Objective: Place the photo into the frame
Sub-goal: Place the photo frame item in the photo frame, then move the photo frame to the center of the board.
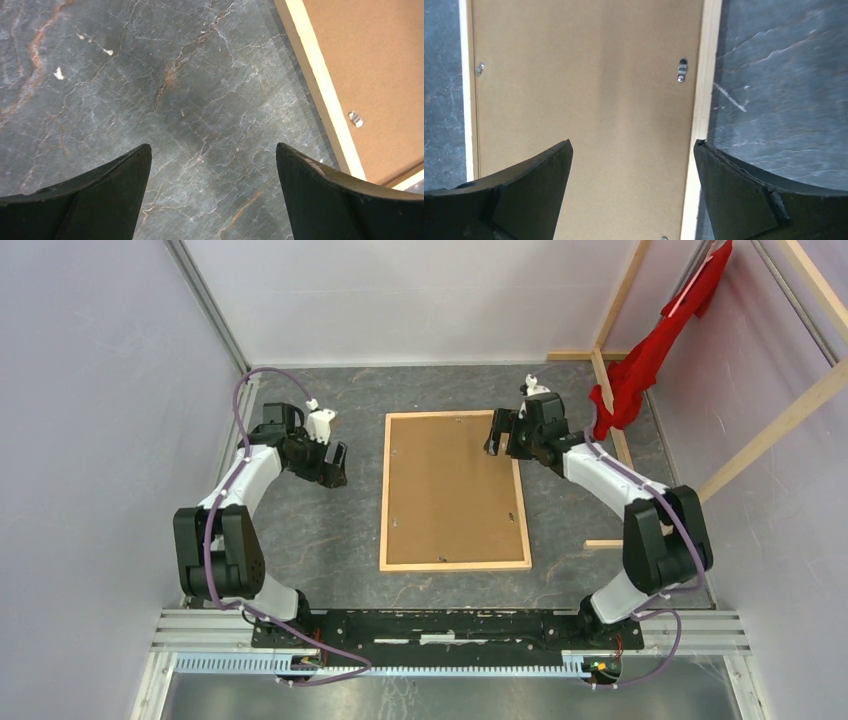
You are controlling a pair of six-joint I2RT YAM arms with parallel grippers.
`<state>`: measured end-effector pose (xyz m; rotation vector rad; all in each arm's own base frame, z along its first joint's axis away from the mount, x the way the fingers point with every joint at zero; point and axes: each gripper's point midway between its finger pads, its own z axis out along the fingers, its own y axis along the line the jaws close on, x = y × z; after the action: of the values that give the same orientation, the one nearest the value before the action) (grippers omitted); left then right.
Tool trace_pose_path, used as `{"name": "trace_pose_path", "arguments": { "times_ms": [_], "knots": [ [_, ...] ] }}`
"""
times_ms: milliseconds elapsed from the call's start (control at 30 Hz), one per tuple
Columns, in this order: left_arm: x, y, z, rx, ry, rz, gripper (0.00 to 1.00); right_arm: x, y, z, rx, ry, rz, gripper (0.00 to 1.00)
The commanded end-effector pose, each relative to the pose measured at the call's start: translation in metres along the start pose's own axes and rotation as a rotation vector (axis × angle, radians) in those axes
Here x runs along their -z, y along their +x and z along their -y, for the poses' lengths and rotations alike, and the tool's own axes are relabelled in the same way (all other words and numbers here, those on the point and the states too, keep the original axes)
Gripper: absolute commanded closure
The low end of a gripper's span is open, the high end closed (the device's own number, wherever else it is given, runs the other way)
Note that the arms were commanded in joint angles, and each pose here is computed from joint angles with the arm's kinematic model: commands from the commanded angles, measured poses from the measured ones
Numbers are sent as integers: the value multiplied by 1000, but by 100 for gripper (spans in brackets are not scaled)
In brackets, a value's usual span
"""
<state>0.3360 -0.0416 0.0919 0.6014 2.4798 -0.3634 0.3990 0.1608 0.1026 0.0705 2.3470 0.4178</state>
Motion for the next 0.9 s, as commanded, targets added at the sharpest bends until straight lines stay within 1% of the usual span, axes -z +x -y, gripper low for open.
{"name": "trace_pose_path", "arguments": {
  "times_ms": [0,67,133,300,400,567,733,867],
  "knots": [
    [-10,-22,7,78,29,50,0,31,-35,6,89,43,86,2],
    [-19,-26,20,72,67,39,0,30,-25,15,78,53,54,2],
    [-26,-30,26,62,92,42,0,29,-3,27,54,50,14,2],
    [-38,-35,25,32,114,61,0,33,57,43,-48,-65,-37,2],
    [-46,-32,29,23,152,59,2,36,82,33,-73,-164,-65,2],
    [-57,-30,33,39,202,46,6,37,98,15,-142,-281,-63,2],
    [-58,-29,37,42,233,48,8,35,103,-7,-137,-329,-78,2],
    [-57,-27,39,53,265,53,13,32,107,-19,-133,-330,-77,2]
  ]
}}
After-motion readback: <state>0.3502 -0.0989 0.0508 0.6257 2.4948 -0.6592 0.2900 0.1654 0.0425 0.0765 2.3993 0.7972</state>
